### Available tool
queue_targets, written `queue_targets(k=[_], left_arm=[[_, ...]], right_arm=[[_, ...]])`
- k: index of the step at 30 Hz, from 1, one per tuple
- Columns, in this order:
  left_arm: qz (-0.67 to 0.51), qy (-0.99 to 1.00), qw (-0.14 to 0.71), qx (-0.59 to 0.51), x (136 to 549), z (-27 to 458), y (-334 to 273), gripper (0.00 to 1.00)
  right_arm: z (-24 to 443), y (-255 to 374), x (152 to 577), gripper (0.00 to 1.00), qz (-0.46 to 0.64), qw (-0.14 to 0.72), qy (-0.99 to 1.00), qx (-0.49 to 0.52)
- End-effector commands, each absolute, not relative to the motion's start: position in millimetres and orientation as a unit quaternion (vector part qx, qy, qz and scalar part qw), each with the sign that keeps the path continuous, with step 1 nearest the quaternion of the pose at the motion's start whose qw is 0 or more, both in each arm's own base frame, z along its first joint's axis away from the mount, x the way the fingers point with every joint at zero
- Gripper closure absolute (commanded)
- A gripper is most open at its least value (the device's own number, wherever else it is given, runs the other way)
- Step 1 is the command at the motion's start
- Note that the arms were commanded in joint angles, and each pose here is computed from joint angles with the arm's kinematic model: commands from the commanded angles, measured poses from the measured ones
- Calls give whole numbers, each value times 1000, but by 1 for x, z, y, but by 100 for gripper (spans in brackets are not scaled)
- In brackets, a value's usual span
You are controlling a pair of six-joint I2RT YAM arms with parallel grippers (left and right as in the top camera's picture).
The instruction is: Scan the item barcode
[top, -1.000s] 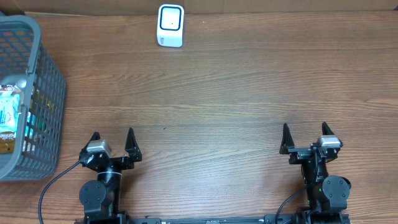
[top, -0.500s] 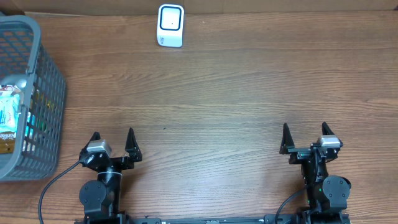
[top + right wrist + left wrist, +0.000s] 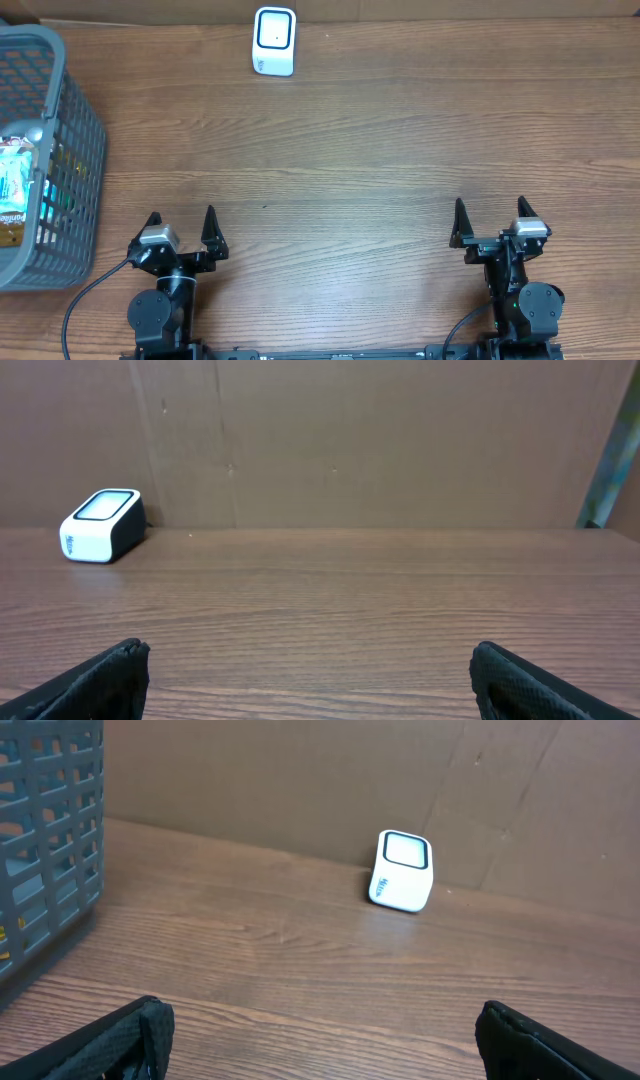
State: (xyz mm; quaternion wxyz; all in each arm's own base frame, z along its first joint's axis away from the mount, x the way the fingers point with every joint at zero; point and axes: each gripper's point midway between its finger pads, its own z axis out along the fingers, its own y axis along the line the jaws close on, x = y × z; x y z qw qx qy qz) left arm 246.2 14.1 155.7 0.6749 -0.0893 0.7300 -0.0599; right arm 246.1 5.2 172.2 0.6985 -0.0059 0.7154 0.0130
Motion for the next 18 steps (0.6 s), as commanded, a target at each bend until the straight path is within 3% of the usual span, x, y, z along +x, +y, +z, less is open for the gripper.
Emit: queue_targets(k=[1,11,18], left_arm=[[-60,732,673,-90,246,154,14,0],[-30,693,713,-100,246,180,25,0],[-83,597,797,27,225,279,-18,0]], right_arm=[[170,5,246,0,11,698,716,-7],[170,6,246,0,12,699,715,-7],[170,6,246,0,12,699,715,-7]])
